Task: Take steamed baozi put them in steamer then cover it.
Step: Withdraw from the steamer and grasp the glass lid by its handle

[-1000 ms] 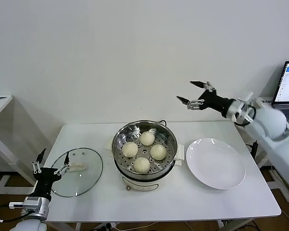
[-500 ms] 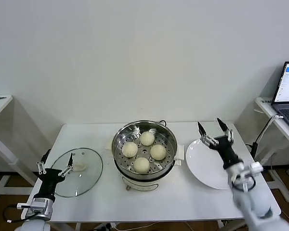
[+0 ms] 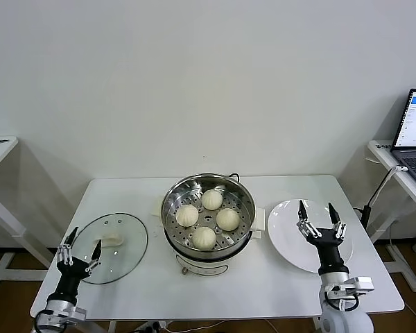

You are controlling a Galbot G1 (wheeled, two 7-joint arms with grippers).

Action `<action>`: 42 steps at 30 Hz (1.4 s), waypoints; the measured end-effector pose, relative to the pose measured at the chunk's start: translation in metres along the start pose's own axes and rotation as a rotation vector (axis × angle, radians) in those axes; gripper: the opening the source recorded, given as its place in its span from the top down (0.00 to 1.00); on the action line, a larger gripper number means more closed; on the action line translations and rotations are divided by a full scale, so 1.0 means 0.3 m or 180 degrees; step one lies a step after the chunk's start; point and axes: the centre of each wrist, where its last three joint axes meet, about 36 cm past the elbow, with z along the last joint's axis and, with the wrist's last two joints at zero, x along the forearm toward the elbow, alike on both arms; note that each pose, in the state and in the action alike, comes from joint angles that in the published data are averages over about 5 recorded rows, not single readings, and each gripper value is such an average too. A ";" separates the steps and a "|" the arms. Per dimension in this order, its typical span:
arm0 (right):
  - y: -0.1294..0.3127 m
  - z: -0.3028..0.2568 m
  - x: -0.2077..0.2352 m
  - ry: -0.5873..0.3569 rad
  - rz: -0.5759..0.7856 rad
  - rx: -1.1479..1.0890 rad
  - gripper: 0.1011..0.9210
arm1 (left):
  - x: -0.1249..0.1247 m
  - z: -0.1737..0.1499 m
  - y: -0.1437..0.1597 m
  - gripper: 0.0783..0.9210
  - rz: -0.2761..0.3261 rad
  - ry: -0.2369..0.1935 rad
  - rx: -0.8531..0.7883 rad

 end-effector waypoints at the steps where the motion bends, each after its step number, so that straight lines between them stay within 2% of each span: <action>1: 0.003 0.006 0.005 0.0001 0.0020 -0.0006 0.12 | 0.002 0.012 -0.008 0.12 0.0026 -0.0009 -0.0137; 8: 0.017 0.034 0.025 0.0000 0.0123 -0.0039 0.12 | -0.001 0.079 -0.054 0.12 0.0215 -0.0080 -0.0845; 18: 0.031 0.070 0.044 0.0029 0.0188 -0.0043 0.12 | -0.052 0.123 -0.108 0.12 0.0368 -0.0161 -0.1232; 42: 0.029 0.122 0.085 0.0116 0.0188 0.0035 0.12 | -0.233 0.155 -0.140 0.12 0.0270 -0.0131 -0.1395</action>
